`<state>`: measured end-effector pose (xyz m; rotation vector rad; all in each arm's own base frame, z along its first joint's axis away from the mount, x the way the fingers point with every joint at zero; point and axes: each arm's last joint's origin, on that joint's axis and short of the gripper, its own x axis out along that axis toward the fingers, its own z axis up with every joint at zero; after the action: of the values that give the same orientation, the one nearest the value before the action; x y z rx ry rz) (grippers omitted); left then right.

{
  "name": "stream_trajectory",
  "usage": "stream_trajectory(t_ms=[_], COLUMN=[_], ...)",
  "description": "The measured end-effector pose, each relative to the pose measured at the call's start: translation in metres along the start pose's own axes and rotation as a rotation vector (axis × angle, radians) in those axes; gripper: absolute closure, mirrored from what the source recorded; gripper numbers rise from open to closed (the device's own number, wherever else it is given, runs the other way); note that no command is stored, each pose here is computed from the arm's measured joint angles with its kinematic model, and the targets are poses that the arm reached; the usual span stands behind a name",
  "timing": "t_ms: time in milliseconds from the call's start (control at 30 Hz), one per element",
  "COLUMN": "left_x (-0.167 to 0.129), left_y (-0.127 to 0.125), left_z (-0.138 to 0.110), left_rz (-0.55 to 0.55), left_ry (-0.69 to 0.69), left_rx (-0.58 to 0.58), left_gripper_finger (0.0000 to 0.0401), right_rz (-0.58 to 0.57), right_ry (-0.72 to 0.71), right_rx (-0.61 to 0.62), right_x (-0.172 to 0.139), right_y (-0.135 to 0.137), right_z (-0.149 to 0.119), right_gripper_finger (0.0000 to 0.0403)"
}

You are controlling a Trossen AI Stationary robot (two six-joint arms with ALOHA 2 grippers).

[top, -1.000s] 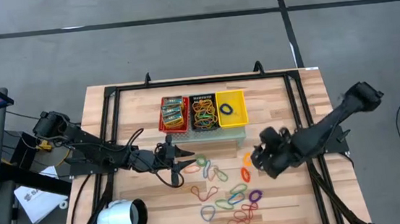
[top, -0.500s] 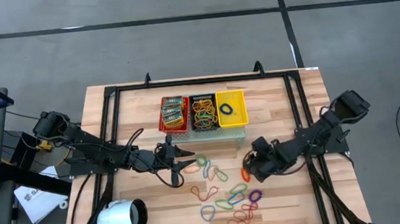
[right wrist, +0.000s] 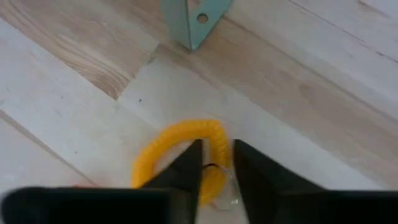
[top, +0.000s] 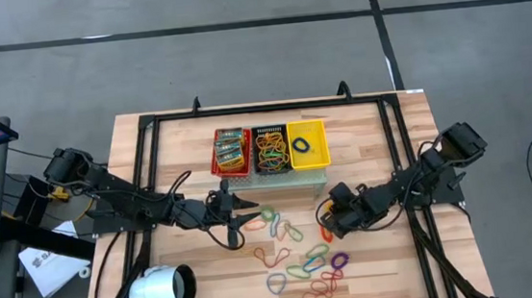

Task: Pick & Place Office Desk Supplies
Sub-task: Put the yellow spring keychain into the yellow bin on the shelf

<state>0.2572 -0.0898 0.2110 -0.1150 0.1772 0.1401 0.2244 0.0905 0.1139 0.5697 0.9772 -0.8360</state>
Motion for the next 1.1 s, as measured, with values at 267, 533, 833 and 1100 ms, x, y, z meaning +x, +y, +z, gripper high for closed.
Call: stream_trajectory(t_ms=[267, 533, 833, 1100], left_x=[0.000, 0.000, 0.000, 0.000], left_y=[0.000, 0.000, 0.000, 0.000], left_z=[0.000, 0.000, 0.000, 0.000], left_rz=[0.000, 0.001, 0.003, 0.003], left_ry=[0.000, 0.000, 0.000, 0.000], left_rx=[0.000, 0.000, 0.000, 0.001], left_gripper_finger=[0.0293, 0.0293, 0.0293, 0.0293], right_rz=[0.059, 0.189, 0.690, 0.751], right_ry=[0.032, -0.011, -0.310, -0.698], right_rx=[0.022, 0.047, -0.031, -0.093], right_x=[-0.012, -0.040, -0.105, -0.155], right_y=[-0.001, -0.002, 0.012, -0.016], right_z=[0.005, 0.014, 0.050, 0.099], right_gripper_finger=[0.0366, 0.0392, 0.0398, 0.0395])
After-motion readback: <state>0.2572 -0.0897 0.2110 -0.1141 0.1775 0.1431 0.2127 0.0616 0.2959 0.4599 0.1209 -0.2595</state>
